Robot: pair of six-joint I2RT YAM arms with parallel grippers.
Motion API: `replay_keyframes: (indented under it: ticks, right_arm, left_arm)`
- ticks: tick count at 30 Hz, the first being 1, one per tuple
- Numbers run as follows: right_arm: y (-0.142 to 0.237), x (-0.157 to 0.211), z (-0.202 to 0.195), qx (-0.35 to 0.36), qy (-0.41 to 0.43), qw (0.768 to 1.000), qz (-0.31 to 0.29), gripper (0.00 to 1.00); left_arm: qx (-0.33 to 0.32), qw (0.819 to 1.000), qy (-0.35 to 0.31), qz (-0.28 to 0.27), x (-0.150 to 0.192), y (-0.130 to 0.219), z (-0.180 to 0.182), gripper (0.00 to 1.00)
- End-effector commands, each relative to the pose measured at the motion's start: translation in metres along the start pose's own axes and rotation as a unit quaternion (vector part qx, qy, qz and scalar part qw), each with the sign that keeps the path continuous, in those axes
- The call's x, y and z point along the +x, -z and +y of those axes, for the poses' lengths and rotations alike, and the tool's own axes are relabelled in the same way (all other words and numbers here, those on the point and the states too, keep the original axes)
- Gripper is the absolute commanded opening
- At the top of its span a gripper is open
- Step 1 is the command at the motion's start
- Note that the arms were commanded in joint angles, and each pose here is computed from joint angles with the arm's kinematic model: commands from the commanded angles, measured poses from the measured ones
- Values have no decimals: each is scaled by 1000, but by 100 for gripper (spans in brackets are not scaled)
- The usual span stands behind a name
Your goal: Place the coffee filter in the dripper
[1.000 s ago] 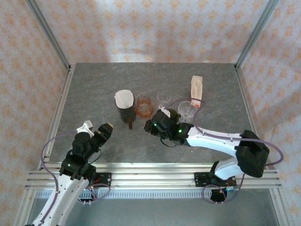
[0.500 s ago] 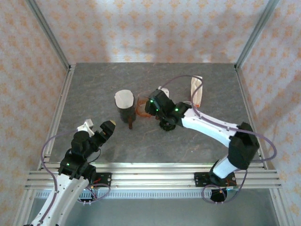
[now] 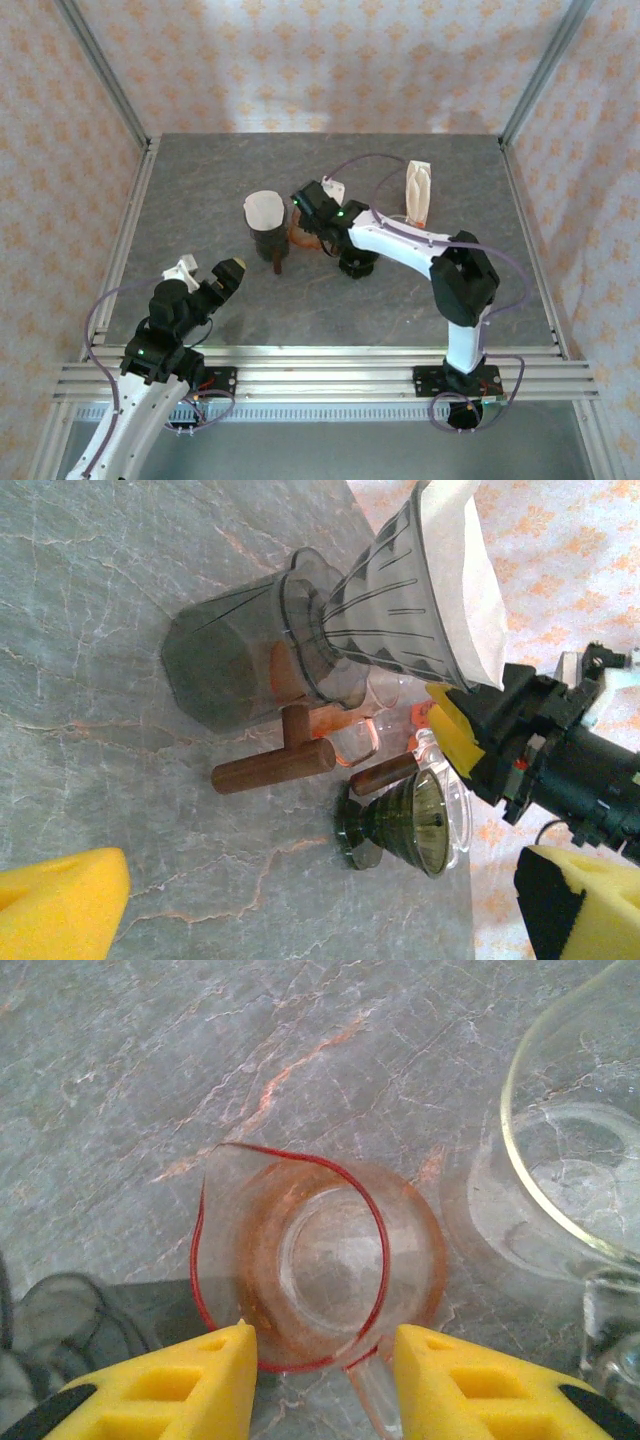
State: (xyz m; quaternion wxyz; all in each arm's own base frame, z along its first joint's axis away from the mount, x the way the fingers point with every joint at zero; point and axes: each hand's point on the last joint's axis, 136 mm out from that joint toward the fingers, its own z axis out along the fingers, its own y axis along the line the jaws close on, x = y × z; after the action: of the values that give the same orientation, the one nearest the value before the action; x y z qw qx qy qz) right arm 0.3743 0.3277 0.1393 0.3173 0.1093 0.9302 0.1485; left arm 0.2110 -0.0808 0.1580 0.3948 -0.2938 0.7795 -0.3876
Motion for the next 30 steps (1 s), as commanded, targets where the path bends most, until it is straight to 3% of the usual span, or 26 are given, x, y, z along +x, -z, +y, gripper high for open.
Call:
replay_keyframes:
  ticks: [1, 20, 30]
  right_arm:
    - [-7, -9, -13, 41, -25, 999, -14, 40]
    - [-41, 3, -19, 61, -42, 997, 12, 38]
    - [-47, 9, -22, 63, -41, 997, 17, 23]
  left_arm:
    - [4, 1000, -12, -11, -6, 8, -8, 100]
    - [-15, 1000, -1, -19, -7, 8, 2, 100]
    - [-18, 1000, 4, -20, -6, 7, 5, 100]
